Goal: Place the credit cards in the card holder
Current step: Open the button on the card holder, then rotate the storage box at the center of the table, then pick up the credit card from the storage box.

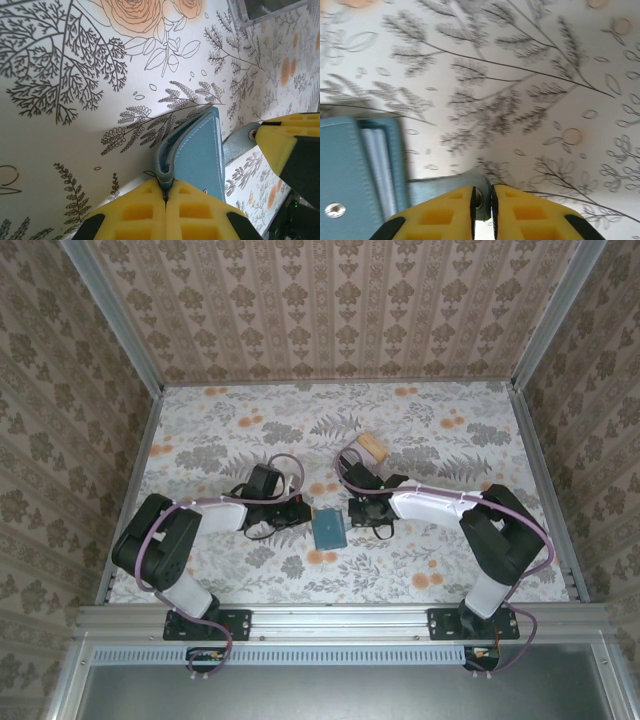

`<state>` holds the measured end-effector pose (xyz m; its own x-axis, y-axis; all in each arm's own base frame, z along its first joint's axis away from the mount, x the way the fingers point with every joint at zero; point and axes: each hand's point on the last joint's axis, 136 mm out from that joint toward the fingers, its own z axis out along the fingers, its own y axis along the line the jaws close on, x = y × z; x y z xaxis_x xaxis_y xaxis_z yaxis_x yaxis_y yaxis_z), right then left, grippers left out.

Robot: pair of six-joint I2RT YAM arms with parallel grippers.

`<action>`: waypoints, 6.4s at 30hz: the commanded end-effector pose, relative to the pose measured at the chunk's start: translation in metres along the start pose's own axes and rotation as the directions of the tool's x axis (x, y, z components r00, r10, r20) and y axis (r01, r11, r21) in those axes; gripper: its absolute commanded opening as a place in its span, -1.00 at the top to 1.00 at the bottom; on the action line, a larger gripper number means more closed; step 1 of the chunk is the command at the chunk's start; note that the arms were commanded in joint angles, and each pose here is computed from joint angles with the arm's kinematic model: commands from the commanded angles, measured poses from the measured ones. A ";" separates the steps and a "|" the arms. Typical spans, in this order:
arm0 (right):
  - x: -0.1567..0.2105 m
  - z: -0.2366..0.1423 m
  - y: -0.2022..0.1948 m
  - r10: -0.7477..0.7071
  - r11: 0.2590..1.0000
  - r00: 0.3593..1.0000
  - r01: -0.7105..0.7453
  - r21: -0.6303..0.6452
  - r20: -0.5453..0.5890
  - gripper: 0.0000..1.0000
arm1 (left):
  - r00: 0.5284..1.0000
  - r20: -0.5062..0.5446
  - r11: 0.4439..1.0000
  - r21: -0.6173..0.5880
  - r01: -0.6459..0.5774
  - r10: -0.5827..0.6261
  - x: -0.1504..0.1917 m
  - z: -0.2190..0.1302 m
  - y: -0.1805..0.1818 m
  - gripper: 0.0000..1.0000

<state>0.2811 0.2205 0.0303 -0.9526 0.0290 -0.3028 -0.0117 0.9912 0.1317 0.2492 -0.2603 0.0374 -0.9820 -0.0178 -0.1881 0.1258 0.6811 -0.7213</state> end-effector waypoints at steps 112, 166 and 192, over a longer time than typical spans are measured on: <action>-0.160 -0.033 -0.021 0.153 0.809 0.983 -0.186 -0.558 -0.106 -0.50 | 0.975 0.223 0.991 0.128 -0.026 -0.003 -0.141 -0.004 -0.074 -0.40; -0.170 -0.017 -0.062 -0.204 0.976 0.973 0.210 0.050 -0.104 -0.35 | 0.989 0.075 0.992 0.007 0.125 -0.126 -0.125 0.071 -0.041 0.22; -0.171 -0.060 -0.060 0.180 0.944 0.983 -0.185 0.275 0.041 -0.51 | 0.966 0.036 0.966 0.041 0.256 -0.257 -0.127 0.042 -0.067 -0.02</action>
<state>0.4298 0.1594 0.1218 -0.9374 0.1893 -0.2924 0.2138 0.9754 -0.0540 0.3680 -0.3340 0.0558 -0.9785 -0.2051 -0.0226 -0.1169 0.6413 -0.7583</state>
